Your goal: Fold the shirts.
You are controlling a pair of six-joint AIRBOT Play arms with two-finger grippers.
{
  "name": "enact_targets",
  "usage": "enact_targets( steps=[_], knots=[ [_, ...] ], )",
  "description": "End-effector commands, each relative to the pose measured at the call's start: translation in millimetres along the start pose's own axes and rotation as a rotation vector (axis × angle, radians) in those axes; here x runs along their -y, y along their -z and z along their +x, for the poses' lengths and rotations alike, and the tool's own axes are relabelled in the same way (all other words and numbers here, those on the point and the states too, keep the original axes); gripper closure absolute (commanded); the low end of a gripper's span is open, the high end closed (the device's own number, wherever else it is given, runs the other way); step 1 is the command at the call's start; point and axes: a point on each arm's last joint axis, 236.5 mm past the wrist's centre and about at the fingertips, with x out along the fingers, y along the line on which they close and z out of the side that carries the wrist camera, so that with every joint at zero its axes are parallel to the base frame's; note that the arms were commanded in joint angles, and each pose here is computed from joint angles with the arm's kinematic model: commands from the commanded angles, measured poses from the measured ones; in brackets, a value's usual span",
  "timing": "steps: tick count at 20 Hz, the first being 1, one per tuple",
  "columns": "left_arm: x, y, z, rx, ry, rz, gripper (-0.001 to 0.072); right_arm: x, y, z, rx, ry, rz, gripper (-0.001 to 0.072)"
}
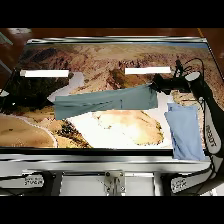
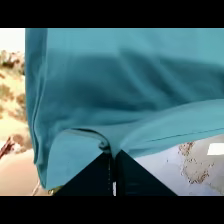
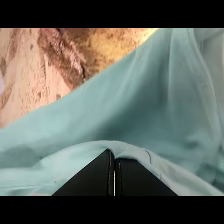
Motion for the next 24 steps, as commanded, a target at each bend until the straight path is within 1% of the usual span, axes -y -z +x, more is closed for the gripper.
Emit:
enact_targets(
  steps=[1, 6, 10, 12, 14, 15, 16, 17, 18, 19, 20, 21, 23, 24],
  knots=[
    [-0.8, -29.8, 25.9, -0.002, 0.006, -0.008, 0.0667, 10.1, -9.1, 39.5, -0.021, -0.001, 0.032, 0.0651],
    [-0.9, -74.3, 34.4, 0.046, 0.012, -0.019, 0.0667, 34.8, 9.2, 68.3, -0.077, 0.06, 0.01, 0.0651],
    [-8.5, -75.9, 44.1, 0.037, 0.007, -0.035, 0.0668, 39.2, 1.1, 67.2, -0.046, 0.072, 0.007, 0.0651],
    [-14.0, -73.0, 50.4, 0.023, 0.004, -0.075, 0.0669, 39.2, -4.6, 67.5, -0.021, 0.072, 0.01, 0.0651],
    [-17.4, -68.1, 56.8, 0.003, 0.004, -0.11, 0.0667, 36.6, -6.6, 68.1, -0.011, 0.064, 0.016, 0.0623],
    [-17.9, -64.5, 58.8, -0.013, 0.007, -0.118, 0.0632, 34.6, -7.1, 68.1, -0.01, 0.055, 0.025, 0.0486],
    [-17.1, -61.1, 59.1, -0.028, 0.01, -0.117, 0.0484, 33.1, -7.6, 67.5, -0.008, 0.05, 0.024, 0.0205],
    [-15.9, -57.9, 57.3, -0.043, 0.016, -0.115, 0.0276, 32.6, -8.6, 63.1, -0.011, 0.047, -0.005, 0.0129],
    [-14.3, -55.8, 53.8, -0.059, 0.023, -0.113, 0.0207, 33.0, -10.6, 55.4, -0.013, 0.054, -0.06, 0.0129],
    [-12.7, -55.3, 49.1, -0.072, 0.031, -0.106, 0.0206, 36.1, -12.7, 45.4, -0.017, 0.073, -0.112, 0.0128],
    [-10.1, -55.5, 41.9, -0.085, 0.041, -0.093, 0.0206, 46.3, -14.5, 33.0, -0.026, 0.121, -0.159, 0.0049],
    [-7.1, -56.3, 34.8, -0.095, 0.05, -0.085, 0.0206, 60.5, -13.5, 20.7, -0.048, 0.18, -0.193, 0.003],
    [2.2, -58.3, 20.4, -0.111, 0.067, -0.056, 0.0206, 92.5, -6.0, 0.6, -0.106, 0.292, -0.17, 0.0031],
    [8.2, -58.6, 14.5, -0.12, 0.076, -0.034, 0.0207, 100.8, 0.3, -3.5, -0.138, 0.304, -0.143, 0.003]
  ],
)
